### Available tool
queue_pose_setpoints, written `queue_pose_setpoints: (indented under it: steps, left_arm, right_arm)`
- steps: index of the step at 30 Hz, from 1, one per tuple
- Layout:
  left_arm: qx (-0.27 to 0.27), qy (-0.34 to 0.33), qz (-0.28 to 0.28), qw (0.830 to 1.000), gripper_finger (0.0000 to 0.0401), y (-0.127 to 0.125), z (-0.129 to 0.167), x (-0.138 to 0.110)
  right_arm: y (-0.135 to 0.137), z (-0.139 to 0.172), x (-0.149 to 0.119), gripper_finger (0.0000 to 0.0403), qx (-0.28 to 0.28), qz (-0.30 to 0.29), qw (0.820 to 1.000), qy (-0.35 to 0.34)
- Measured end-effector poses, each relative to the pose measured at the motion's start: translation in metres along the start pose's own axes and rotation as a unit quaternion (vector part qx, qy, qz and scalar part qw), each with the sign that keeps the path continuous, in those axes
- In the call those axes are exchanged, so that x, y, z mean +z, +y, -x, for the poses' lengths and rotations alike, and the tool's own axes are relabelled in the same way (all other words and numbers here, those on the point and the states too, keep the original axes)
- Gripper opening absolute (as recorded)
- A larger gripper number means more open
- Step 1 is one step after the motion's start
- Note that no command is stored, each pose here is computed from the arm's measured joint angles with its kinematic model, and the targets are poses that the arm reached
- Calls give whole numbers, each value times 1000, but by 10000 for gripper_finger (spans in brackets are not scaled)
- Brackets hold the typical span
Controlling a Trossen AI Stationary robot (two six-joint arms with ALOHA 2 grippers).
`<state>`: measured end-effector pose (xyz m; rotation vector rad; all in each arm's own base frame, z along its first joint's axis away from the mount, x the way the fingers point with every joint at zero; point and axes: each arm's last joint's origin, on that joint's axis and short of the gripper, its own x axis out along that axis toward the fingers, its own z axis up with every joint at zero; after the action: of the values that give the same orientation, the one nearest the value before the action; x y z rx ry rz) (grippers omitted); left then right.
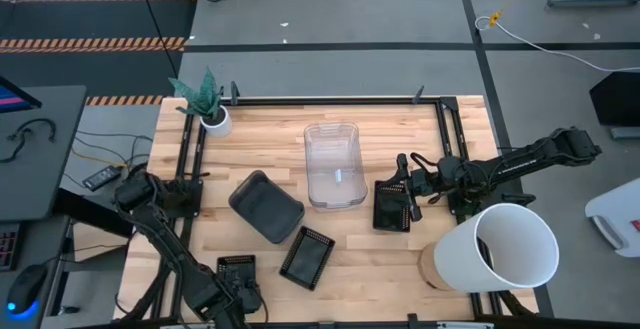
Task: Stack baskets by color
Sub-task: Stack the left black basket on the middle black basket
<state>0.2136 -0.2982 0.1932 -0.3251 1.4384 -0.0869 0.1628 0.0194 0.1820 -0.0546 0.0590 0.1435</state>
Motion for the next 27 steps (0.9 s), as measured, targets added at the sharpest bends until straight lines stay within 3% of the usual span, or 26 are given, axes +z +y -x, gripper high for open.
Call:
queue_pose_setpoints:
  steps: [5, 10, 16, 24, 27]
  left_arm:
    - [16, 14, -1, 1000, 220, 1, -14, 0]
    - [34, 28, 0, 999, 206, 3, -24, -1]
    - [39, 32, 0, 999, 143, 4, -27, -2]
    - [23, 54, -6, 998, 16, 3, -24, -2]
    - [1, 65, -5, 998, 10, 2, -15, -3]
  right_arm:
    - [0, 0, 0, 148, 0, 0, 1000, -1]
    - [0, 0, 1, 148, 0, -1, 1000, -4]
    - [0, 0, 1, 148, 0, -2, 1000, -4]
    - [0, 0, 1, 148, 0, -4, 1000, -4]
    - [0, 0, 1, 148, 0, -4, 1000, -4]
